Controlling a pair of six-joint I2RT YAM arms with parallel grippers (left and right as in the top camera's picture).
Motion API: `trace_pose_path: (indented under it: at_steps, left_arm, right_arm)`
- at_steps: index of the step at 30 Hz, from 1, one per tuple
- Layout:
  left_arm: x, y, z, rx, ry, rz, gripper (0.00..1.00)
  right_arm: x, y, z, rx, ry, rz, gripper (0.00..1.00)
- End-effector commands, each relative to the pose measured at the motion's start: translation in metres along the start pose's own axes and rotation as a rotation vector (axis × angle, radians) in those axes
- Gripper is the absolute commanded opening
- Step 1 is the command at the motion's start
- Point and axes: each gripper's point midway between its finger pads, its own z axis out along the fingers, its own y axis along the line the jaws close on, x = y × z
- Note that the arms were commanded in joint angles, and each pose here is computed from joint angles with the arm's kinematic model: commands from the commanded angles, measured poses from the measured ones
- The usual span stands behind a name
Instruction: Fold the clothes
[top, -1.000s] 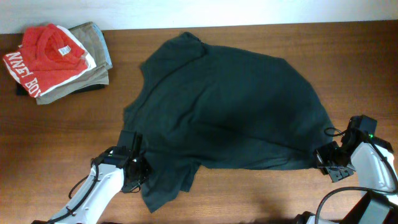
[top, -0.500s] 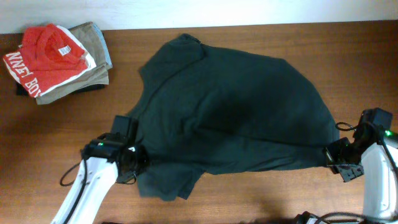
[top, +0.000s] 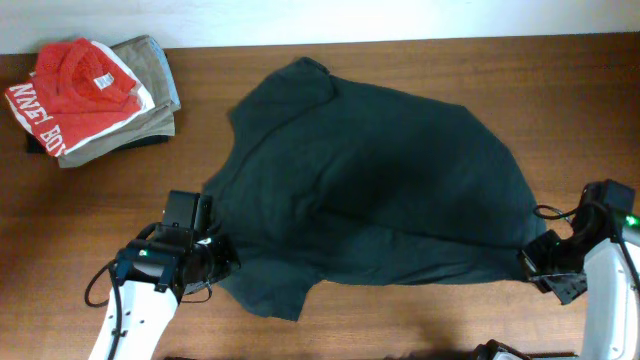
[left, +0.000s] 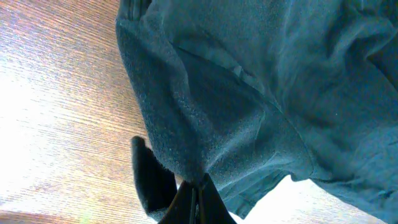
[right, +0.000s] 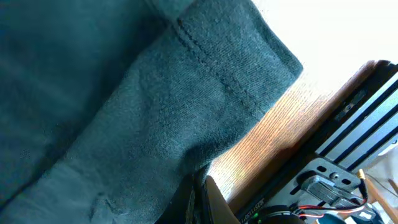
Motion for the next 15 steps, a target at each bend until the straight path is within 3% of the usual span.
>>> trace_pose_path:
  at_steps: [1, 4, 6, 9, 15]
  left_arm:
    - [-0.0055, -0.0013, -0.0065, 0.002, -0.032, 0.023, 0.01]
    - [-0.0057, -0.001, -0.0064, 0.0, -0.033, 0.023, 0.01]
    - [-0.0059, -0.0009, -0.0064, -0.001, -0.034, 0.023, 0.01]
    - [-0.0059, -0.0008, -0.0064, -0.001, -0.034, 0.023, 0.01]
    - [-0.0059, -0.0008, -0.0064, -0.001, -0.034, 0.023, 0.01]
  right_arm:
    - [-0.0102, -0.0002, -0.0138, 0.0, -0.055, -0.021, 0.04]
    - [-0.0106, 0.0, -0.0146, -0.001, -0.057, -0.025, 0.05]
    - [-0.0115, 0.0006, -0.0146, -0.003, -0.061, -0.033, 0.12]
    - [-0.0123, 0.001, -0.0147, -0.005, -0.064, -0.032, 0.04]
    - [-0.0153, 0.0028, -0.015, -0.012, -0.076, -0.032, 0.04]
